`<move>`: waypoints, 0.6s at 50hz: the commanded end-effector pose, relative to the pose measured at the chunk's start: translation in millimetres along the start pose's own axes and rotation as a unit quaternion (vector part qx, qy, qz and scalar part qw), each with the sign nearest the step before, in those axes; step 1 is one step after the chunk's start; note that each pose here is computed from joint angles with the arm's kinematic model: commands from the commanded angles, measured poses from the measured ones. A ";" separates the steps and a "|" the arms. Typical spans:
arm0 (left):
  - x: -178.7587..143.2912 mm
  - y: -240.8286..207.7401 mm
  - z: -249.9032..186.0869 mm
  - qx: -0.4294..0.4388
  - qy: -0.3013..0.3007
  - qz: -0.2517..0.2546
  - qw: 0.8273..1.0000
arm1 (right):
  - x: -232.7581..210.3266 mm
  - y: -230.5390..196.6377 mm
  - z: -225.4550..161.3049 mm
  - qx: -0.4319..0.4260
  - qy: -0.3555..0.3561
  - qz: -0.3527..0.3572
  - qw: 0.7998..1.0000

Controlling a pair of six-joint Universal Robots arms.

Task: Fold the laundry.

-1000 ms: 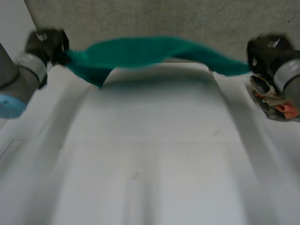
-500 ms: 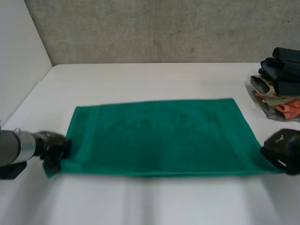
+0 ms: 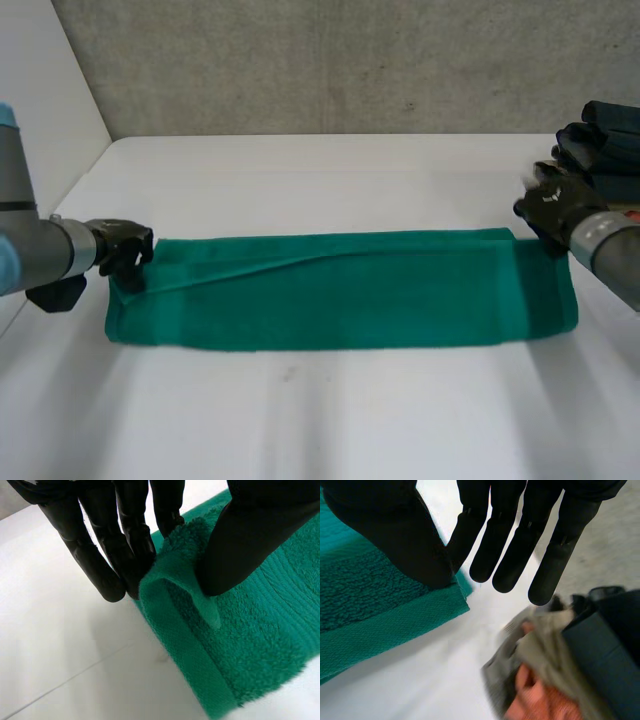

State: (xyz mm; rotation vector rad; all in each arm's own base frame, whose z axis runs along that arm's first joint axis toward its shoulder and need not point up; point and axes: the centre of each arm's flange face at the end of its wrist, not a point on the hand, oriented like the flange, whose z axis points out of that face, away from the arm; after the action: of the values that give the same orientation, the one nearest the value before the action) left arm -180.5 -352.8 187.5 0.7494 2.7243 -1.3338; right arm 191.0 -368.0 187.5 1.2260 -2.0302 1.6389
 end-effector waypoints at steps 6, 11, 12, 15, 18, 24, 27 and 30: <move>-7.2 -18.6 23.3 0.021 -0.043 -0.042 0.998 | -4.7 -8.3 67.1 0.082 0.082 -0.012 0.993; 2.2 -30.3 28.6 0.047 -0.041 -0.044 0.997 | -15.9 -9.4 86.9 0.098 0.086 -0.015 0.991; 2.7 -33.2 31.6 0.054 -0.046 -0.044 0.997 | -20.4 -8.3 94.1 0.101 0.088 -0.015 0.991; 3.6 -34.7 37.9 0.060 -0.056 -0.043 0.996 | -26.6 -6.2 103.6 0.101 0.091 -0.017 0.991; 5.9 -31.5 45.8 0.055 -0.064 -0.045 0.995 | -35.2 -1.2 115.7 0.098 0.095 -0.015 0.991; 12.8 -31.6 48.2 0.058 -0.077 -0.043 0.994 | -49.3 9.2 123.3 0.050 0.091 -0.015 0.995; 4.0 -44.0 37.2 0.084 -0.096 -0.053 0.990 | -38.7 4.1 108.3 0.023 0.075 0.008 0.997; -5.6 -56.3 22.3 0.114 -0.108 -0.058 0.986 | -18.6 -6.8 86.2 0.014 0.068 0.060 0.996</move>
State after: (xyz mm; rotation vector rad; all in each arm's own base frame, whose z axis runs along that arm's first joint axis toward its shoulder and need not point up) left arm -212.1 -401.2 184.2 0.4964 2.5878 -1.5376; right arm 249.0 -454.9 114.8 1.0827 -1.8550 1.7943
